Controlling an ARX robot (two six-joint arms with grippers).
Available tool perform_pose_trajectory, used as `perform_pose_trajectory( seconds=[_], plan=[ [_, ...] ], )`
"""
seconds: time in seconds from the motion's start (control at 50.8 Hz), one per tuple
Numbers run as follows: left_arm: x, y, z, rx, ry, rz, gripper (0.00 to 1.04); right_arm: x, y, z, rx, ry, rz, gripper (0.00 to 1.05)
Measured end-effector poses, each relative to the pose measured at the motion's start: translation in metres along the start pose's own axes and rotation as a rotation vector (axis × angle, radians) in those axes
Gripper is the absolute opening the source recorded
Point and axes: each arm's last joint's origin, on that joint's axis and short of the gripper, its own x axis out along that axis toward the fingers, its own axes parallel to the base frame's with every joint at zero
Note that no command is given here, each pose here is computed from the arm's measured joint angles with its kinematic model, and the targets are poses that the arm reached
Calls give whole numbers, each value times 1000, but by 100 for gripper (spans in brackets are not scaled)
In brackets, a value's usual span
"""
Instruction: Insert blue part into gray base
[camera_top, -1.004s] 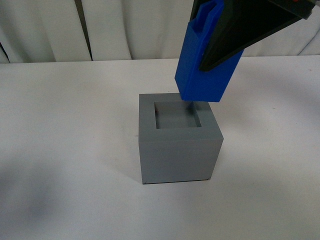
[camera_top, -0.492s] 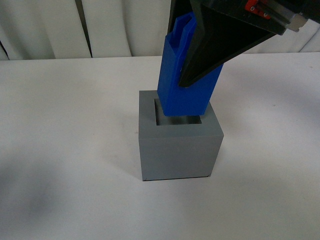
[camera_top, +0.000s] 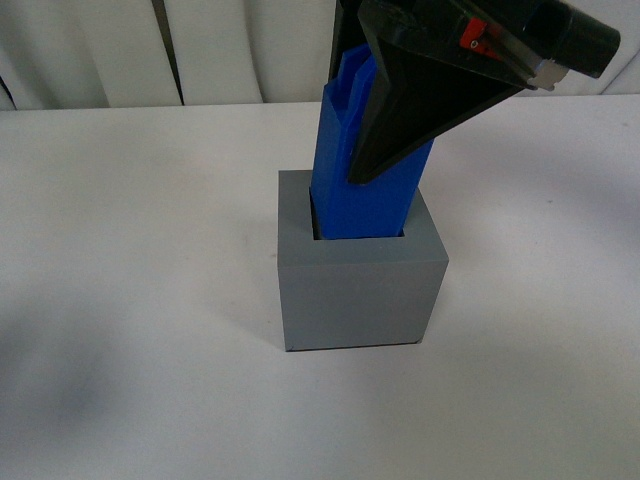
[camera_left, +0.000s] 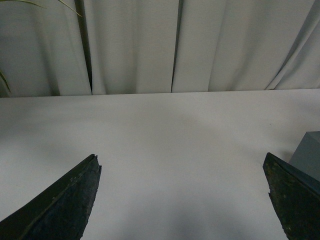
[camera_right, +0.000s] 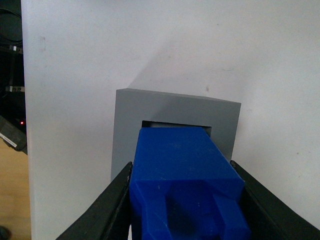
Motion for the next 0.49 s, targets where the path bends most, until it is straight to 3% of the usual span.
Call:
perform_pose_trajectory(
  seconds=[0.492],
  plan=[
    [0, 0, 0, 0, 0, 0, 99, 7, -1, -2, 3, 2, 1, 48]
  ],
)
